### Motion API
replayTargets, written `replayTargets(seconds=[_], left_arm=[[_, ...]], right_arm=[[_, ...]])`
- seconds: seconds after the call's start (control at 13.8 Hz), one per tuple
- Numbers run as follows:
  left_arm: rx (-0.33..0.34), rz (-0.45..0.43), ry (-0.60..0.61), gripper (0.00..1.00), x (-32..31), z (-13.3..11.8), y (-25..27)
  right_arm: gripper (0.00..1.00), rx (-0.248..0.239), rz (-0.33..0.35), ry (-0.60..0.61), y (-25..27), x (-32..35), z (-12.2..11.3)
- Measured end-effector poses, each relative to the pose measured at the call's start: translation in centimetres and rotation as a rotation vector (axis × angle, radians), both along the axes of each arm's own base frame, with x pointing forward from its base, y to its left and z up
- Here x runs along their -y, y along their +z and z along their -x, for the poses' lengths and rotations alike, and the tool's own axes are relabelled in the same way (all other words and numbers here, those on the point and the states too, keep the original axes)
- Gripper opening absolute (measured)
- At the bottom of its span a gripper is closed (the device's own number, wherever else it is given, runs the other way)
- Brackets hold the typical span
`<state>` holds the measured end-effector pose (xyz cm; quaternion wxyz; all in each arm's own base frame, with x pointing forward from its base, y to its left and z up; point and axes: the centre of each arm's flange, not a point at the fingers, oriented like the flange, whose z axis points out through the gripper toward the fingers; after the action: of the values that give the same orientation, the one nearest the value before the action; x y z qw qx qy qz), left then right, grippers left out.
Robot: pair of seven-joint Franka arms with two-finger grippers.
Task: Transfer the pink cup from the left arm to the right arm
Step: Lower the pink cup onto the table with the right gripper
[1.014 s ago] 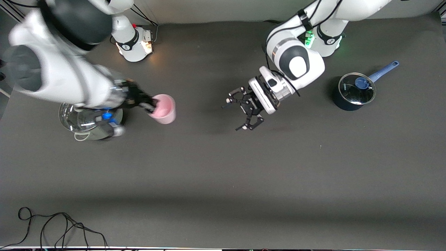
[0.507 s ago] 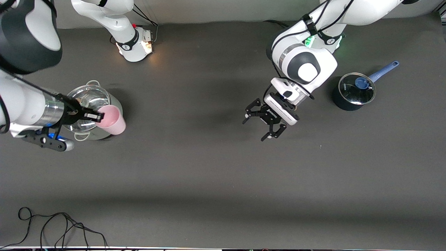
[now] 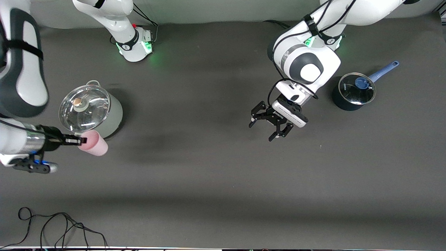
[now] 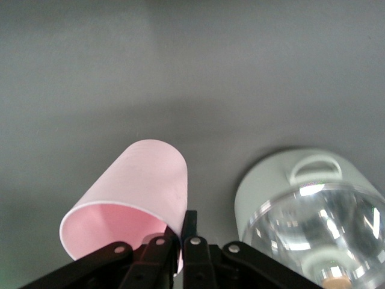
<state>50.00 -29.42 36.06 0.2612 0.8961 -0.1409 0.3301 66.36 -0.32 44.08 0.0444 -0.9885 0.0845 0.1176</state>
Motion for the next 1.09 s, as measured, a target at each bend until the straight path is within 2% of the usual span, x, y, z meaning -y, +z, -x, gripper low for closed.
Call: replayTargets(seconds=[0.22,0.65,0.87,1.09], left_arm=[[-0.018,-0.044,0.025,1.0,-0.8,0.2,0.0],[-0.023,-0.057,0.044,1.0,-1.7,-0.4,-0.5],[-0.014,-0.029,0.034,1.0,-1.6,-0.8,-0.9],[-0.005,0.033,0.045,1.0,-1.4,-2.4,-0.5]], right_arm=[[0.05,0.034,-0.001,0.002,-5.4,-1.0,0.1],[0.05,0.082,-0.007,-0.019,-13.3,-0.8,-0.2],[0.05,0.084,-0.015,-0.027,-17.8,-0.4,-0.7],[0.05,0.074,-0.022,-0.025,-20.8,-0.8,-0.7]])
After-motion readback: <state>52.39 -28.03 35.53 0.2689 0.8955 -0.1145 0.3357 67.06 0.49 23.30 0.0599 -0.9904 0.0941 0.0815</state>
